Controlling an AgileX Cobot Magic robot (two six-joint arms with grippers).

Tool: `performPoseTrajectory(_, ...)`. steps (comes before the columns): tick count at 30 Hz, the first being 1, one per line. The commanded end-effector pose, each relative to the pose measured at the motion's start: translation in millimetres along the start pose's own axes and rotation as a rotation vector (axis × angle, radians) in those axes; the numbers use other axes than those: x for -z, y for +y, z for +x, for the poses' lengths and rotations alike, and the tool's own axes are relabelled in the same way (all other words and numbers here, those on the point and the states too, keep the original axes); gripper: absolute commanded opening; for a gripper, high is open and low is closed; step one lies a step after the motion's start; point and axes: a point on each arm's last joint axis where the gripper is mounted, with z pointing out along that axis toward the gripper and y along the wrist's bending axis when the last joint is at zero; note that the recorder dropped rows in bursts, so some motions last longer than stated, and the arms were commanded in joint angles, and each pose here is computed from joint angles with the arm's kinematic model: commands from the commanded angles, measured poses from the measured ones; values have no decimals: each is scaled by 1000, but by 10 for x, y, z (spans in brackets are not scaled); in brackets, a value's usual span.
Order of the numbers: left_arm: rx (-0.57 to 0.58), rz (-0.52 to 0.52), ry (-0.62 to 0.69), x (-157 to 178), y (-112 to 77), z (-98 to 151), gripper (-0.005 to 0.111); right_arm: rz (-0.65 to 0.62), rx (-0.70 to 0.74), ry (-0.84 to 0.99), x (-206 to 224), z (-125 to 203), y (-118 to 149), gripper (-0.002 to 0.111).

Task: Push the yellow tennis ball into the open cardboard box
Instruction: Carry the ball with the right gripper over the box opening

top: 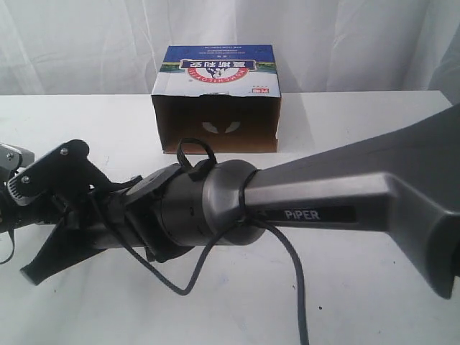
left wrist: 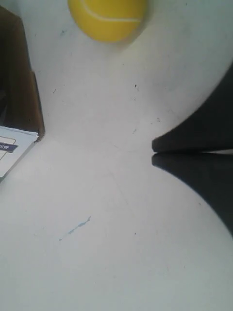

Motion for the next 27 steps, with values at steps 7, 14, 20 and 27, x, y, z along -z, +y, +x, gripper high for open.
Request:
performPoseTrajectory(7,-8,3,-8,4,-1,-20,0,290,-26,97,29,293,-276,0)
performPoseTrajectory(14,-8,3,-8,4,-1,-20,0,446,29,189,-29,437,-705,0)
performPoseTrajectory(20,-10,3,-8,4,-1,-20,0,471,-30,134,-28,293,-1252,0)
performPoseTrajectory(27,-19,17,-1,4,-14,-13,0,503,-26,38,190,-70,-1254,0)
